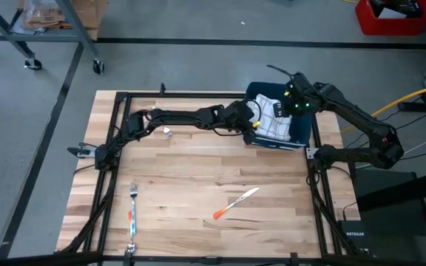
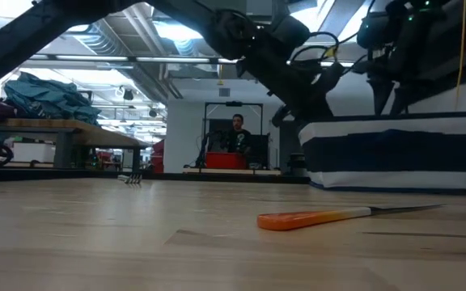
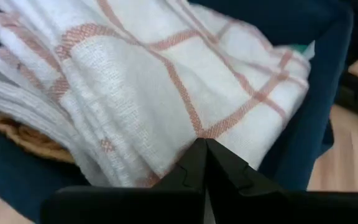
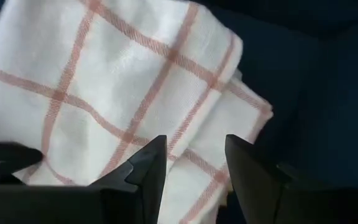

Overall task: Fold towel
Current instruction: Put the stacked folded towels into the blue bin

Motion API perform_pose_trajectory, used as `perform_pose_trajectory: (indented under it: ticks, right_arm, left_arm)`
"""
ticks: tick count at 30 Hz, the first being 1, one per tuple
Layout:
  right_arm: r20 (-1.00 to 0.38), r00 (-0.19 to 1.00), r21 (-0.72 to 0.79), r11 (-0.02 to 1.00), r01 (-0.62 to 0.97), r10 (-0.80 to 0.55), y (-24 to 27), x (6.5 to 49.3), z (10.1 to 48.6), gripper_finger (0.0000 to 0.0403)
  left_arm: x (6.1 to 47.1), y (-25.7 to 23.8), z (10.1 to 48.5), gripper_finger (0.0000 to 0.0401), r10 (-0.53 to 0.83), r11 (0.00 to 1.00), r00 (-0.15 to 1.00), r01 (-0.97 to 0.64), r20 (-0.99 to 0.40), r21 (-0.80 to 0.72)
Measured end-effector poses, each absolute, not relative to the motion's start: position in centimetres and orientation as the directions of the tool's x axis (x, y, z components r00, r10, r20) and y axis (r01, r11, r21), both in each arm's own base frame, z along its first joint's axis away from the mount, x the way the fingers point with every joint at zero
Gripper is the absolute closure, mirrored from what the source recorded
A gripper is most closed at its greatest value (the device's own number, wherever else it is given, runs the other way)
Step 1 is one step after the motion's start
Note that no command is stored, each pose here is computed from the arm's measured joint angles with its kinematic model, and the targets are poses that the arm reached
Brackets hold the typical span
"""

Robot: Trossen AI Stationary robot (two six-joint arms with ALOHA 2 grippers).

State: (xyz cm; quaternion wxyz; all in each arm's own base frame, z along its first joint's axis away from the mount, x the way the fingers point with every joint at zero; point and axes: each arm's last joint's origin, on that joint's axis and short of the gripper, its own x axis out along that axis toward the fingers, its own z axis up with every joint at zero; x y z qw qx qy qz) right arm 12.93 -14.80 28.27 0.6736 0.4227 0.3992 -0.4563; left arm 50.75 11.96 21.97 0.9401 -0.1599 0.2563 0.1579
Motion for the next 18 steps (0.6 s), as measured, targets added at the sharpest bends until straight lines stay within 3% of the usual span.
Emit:
perform_pose_trajectory:
  ticks: [11,18]
  right_arm:
    - [-0.850,0.411,0.312,0.315,0.897,-0.330,-13.8,16.1,23.7,0.0235]
    - [-0.905,0.343,0.266,0.295,0.918,-0.252,-13.2,17.1,20.3,0.0235]
  left_arm:
    - [50.8,11.8,22.3,0.0398,0.211,0.915,0.827,-0.354,-0.520,-0.192]
    - [50.9,11.4,22.3,0.0398,0.205,0.917,0.830,-0.348,-0.519,-0.193]
